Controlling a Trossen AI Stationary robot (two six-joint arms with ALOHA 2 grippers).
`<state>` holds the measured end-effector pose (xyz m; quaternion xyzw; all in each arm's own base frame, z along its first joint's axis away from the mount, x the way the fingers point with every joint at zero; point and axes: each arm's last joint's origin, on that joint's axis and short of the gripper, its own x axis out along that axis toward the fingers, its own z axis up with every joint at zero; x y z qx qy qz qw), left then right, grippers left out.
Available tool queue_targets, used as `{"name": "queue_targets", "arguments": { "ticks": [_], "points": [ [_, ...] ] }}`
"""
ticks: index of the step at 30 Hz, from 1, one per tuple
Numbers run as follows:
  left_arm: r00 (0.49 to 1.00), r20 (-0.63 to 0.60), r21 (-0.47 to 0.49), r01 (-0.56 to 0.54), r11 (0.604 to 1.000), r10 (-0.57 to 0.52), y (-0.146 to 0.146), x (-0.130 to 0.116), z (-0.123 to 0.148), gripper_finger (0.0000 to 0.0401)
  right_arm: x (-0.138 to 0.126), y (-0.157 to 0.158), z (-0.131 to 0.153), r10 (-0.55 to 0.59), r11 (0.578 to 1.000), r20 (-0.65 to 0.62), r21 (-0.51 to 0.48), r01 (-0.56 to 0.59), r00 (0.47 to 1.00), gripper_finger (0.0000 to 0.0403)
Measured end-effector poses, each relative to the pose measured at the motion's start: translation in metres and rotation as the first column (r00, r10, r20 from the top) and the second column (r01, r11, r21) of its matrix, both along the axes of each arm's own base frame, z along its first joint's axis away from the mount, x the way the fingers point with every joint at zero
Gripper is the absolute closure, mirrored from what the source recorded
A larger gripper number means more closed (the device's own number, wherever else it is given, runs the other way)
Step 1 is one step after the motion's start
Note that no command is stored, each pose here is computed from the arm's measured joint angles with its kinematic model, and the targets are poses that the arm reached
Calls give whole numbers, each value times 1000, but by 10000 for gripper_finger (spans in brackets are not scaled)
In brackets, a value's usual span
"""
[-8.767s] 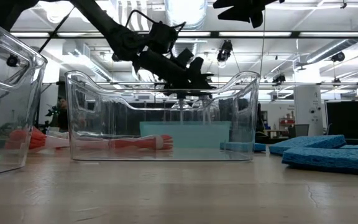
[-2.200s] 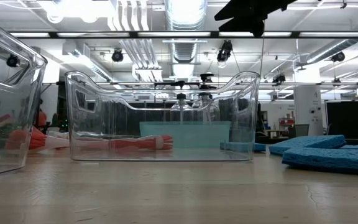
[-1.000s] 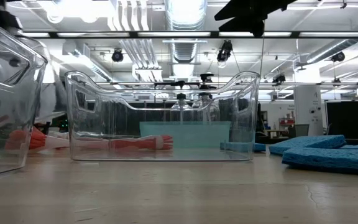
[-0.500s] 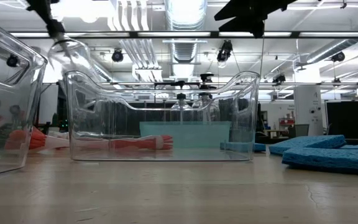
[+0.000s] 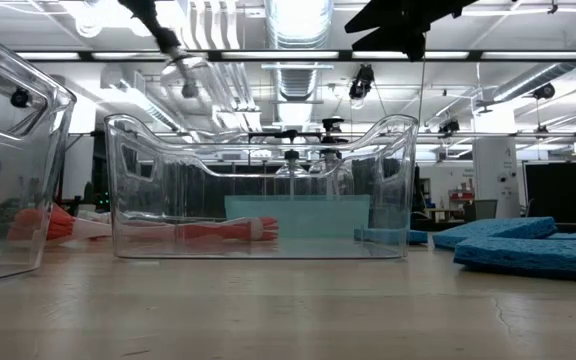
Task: Pick & Place Kitchen Sink Supplies
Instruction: Put the transparent soap dispenser into the green bin
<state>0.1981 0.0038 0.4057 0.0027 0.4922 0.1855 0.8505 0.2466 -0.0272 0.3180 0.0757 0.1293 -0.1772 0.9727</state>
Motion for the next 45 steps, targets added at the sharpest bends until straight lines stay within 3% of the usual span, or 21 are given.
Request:
{"name": "queue_targets", "arguments": {
  "ticks": [9, 21, 26, 31, 34, 45],
  "points": [
    [995, -95, 59, 39, 998, -33, 35, 44, -3, 319, 0, 0, 0, 0, 1000, -1, 0, 0, 1000, 179],
    [989, -132, -10, 73, 997, -74, 108, 97, -6, 318, 0, 1, 0, 2, 1000, 0, 3, -2, 1000, 179],
    [986, -158, -107, 42, 993, -59, 139, 109, -13, 318, 0, 1, -1, 3, 1000, -5, 3, -3, 1000, 179],
    [964, -264, -116, 11, 993, -42, 165, 122, -25, 318, 0, 1, -1, 3, 1000, -5, 3, -3, 1000, 179],
    [963, -268, -115, 9, 993, -40, 178, 131, -29, 318, 0, 1, -1, 3, 1000, -7, 1, -3, 1000, 179],
    [968, -247, -204, -85, 975, 33, 197, 144, -46, 318, -1, 1, -10, 4, 1000, -35, -1, -4, 999, 179]
  ]
}}
